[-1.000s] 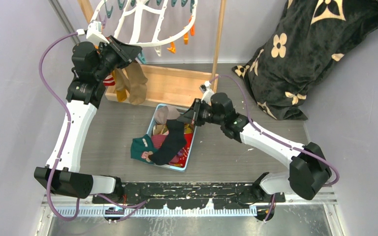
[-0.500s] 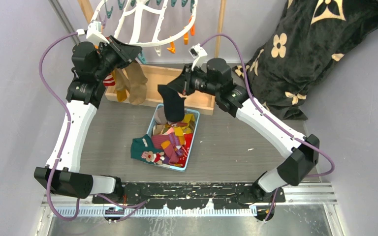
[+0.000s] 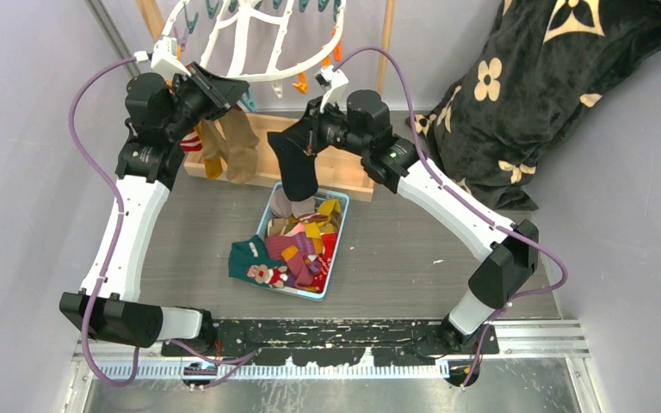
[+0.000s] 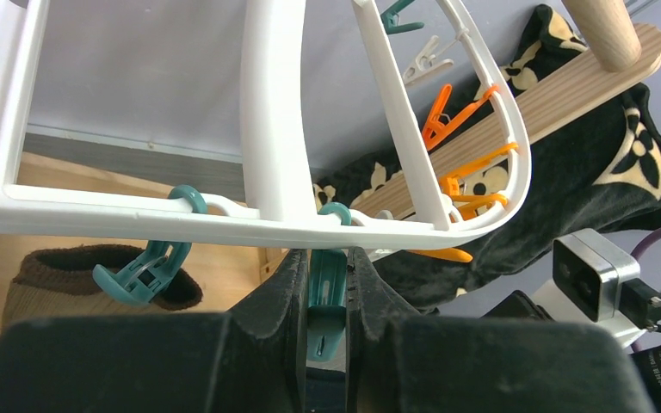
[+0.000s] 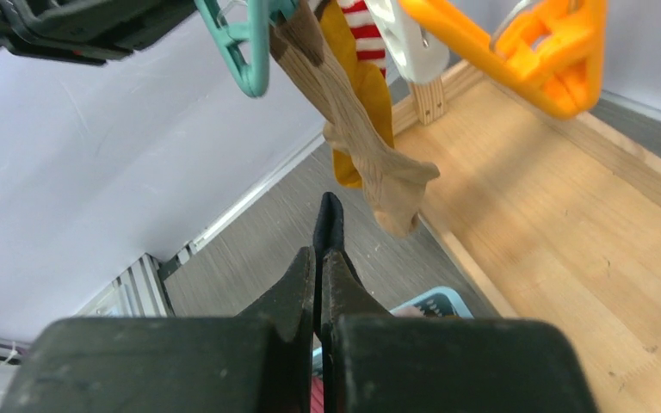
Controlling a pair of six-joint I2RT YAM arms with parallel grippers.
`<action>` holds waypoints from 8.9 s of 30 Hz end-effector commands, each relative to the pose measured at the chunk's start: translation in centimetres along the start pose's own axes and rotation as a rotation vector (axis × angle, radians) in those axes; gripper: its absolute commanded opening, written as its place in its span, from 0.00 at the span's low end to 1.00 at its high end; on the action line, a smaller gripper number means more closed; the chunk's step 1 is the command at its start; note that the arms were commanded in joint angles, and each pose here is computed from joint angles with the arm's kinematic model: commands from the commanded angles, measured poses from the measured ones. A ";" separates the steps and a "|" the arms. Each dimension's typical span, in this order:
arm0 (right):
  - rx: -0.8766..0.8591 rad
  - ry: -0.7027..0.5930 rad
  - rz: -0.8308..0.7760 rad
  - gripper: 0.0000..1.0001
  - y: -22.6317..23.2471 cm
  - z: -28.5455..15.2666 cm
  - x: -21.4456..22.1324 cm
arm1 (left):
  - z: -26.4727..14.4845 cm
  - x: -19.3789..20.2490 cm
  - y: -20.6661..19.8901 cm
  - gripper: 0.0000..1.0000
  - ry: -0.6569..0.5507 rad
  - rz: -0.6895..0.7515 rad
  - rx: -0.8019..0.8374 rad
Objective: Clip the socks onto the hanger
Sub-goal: Pick up the sock from the bin, then place the sock in the bin, then open the clamp at the hanger.
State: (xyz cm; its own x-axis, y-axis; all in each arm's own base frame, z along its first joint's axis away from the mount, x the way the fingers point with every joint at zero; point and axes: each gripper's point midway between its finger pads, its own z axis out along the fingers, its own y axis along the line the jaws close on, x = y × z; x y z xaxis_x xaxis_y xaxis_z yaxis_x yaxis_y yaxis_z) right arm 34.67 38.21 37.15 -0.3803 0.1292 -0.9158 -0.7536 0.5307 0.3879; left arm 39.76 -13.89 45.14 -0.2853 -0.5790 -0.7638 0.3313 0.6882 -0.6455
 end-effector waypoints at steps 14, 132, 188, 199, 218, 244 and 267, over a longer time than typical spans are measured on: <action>-0.132 -0.220 -0.149 0.01 5.2 1.0 -7.7 | -1.9 -2.6 -4.8 0.00 -0.064 0.007 0.160; -0.144 -0.322 -0.171 0.01 4.1 -2.2 -10.8 | -2.6 0.5 -8.1 0.00 0.086 0.234 0.457; 0.176 -0.221 -0.339 0.79 3.2 -0.5 -3.6 | -1.9 -0.1 -2.2 0.00 0.014 0.118 0.103; 0.012 -0.296 -0.267 0.69 3.9 3.0 -8.2 | -2.0 -0.5 -2.1 0.00 -0.006 0.097 0.086; 0.249 -0.368 -0.450 0.62 5.0 5.8 -7.7 | -2.1 -2.1 -1.3 0.00 -0.076 0.084 0.007; 0.629 -0.481 -0.830 0.01 5.7 6.4 -8.9 | -2.7 -2.2 -0.7 0.57 -0.090 0.049 -0.050; 0.094 -0.500 -0.161 0.01 6.4 3.8 -9.8 | -3.1 -0.3 -4.6 0.63 0.015 -0.072 0.198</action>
State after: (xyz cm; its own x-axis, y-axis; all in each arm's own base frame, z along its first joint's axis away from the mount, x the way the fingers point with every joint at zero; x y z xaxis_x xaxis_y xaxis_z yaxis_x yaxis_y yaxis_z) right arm 38.13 43.84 42.63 0.0482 0.2526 -0.9664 -0.6472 0.7448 0.1624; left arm 36.33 -14.69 45.04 -0.3589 -0.6047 -0.7110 0.3730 0.6054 -0.7031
